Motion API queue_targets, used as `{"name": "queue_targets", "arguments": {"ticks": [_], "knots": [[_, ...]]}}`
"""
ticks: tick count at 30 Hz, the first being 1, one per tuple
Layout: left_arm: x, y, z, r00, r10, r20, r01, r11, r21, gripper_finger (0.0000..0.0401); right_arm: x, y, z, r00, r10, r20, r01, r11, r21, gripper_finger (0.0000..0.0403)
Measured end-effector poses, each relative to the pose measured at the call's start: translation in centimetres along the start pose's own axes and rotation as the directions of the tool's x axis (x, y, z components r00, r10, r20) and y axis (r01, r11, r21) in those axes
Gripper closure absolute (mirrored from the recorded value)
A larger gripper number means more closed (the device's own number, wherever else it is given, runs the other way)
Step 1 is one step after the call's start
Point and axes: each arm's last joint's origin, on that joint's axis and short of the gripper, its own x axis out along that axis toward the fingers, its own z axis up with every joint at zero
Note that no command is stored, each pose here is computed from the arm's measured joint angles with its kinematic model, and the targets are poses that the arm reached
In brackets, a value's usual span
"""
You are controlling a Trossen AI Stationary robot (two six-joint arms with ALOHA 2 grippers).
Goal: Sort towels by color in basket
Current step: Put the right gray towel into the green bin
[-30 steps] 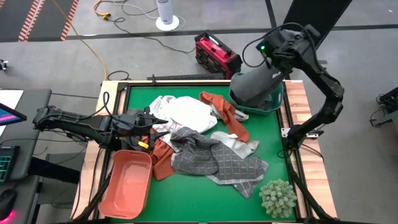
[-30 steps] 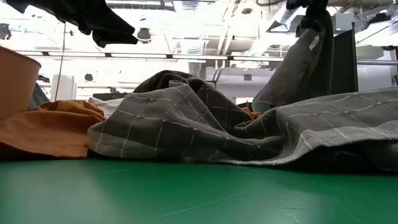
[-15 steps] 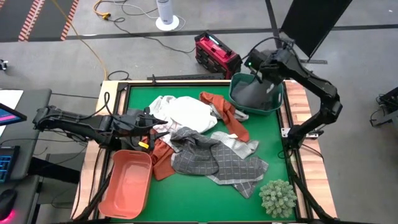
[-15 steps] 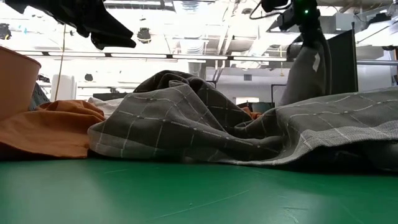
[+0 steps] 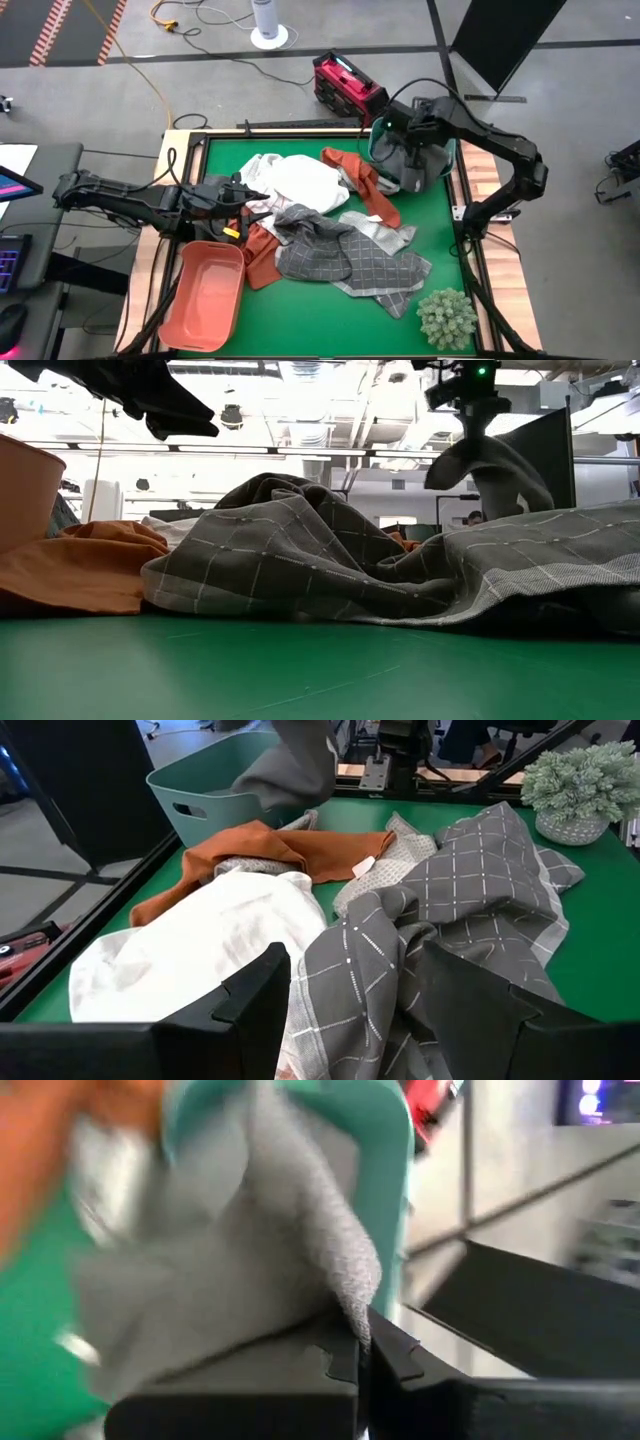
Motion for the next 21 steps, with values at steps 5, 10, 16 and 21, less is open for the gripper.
{"name": "queue_targets", "arguments": {"ticks": [5, 10, 16, 21], "knots": [[0.0, 0.0, 0.0, 1.000, -0.001, 0.001, 0.001, 1.000, -0.008, 0.0191, -0.1, -1.8, 0.7, 0.986, -0.045, 0.159, -0.001, 0.960, 0.280, 0.0379], [0.0, 0.0, 0.0, 1.000, -0.001, 0.001, 0.001, 1.000, -0.015, 0.0191, -1.0, -5.3, 0.1, 0.927, -0.215, 0.308, -0.008, 0.809, 0.587, 0.0379], [0.0, 0.0, 0.0, 1.000, -0.001, 0.001, 0.001, 1.000, -0.014, 0.0191, -1.7, -8.9, -1.7, 0.852, -0.454, 0.259, 0.098, 0.626, 0.774, 0.0384], [0.0, 0.0, 0.0, 1.000, -0.001, 0.001, 0.001, 1.000, -0.006, 0.0191, -2.0, -11.0, -3.0, 0.783, -0.613, 0.107, 0.292, 0.512, 0.808, 0.0384]]}}
